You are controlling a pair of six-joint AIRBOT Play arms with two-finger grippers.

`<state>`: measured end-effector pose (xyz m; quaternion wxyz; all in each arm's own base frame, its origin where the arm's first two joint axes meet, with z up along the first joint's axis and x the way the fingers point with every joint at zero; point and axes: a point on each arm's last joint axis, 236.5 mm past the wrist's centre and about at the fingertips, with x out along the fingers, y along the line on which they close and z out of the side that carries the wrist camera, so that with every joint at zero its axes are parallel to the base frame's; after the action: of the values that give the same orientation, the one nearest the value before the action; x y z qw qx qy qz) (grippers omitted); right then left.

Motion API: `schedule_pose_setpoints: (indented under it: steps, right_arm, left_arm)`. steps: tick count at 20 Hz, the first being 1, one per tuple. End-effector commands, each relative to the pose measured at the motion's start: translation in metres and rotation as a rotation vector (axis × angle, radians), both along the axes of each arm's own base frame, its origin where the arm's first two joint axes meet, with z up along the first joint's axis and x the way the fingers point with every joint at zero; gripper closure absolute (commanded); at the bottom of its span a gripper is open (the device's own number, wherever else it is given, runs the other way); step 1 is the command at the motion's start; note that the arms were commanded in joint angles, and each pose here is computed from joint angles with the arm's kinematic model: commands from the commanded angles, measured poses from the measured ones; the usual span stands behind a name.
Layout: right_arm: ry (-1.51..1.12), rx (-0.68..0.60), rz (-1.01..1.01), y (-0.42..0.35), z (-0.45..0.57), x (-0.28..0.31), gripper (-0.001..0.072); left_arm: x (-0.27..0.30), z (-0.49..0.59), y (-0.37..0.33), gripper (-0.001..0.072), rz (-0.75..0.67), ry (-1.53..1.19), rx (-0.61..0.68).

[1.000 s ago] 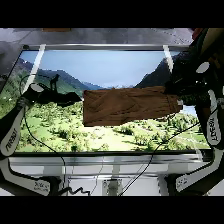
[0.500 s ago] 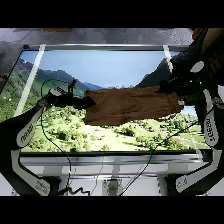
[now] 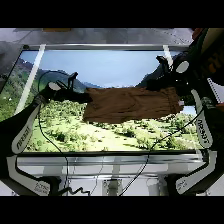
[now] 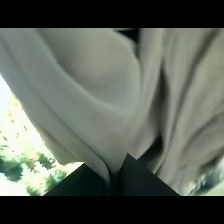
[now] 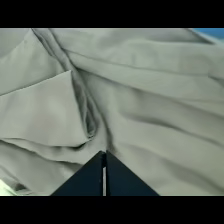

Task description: Fold the clothes and pants, and hang the long-sleeved shirts on hangers.

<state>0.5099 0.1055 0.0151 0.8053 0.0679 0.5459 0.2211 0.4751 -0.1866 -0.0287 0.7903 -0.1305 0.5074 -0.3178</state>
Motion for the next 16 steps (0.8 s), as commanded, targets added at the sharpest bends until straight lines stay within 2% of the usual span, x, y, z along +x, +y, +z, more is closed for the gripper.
schedule_pose_setpoints:
  steps: [1, 4, 6, 11, 14, 16]
  right_arm:
    - [-0.065, 0.001, 0.003, 0.029, -0.009, 0.011, 0.0684]
    - [-0.063, 0.021, -0.001, 0.068, -0.037, 0.007, 0.0685]
    - [0.006, 0.082, -0.035, 0.107, -0.065, -0.003, 0.0685]
    - [0.063, 0.34, -0.039, 0.261, -0.083, -0.038, 0.0685]
    - [0.031, 0.353, 0.022, 0.305, -0.077, -0.062, 0.0685]
    - [0.051, 0.316, 0.035, 0.295, -0.083, -0.064, 0.0685]
  left_arm:
    - [-0.007, 0.061, 0.018, 0.0692, -0.073, -0.117, 0.119]
    - [-0.013, 0.125, 0.015, 0.0691, -0.07, -0.246, 0.109]
    - [-0.02, 0.16, 0.008, 0.0691, -0.068, -0.316, 0.088]
    - [-0.025, 0.21, -0.037, 0.0689, -0.039, -0.364, -0.137]
    - [-0.024, 0.208, -0.061, 0.0688, -0.041, -0.338, -0.214]
    - [-0.021, 0.198, -0.077, 0.0688, -0.046, -0.325, -0.225]
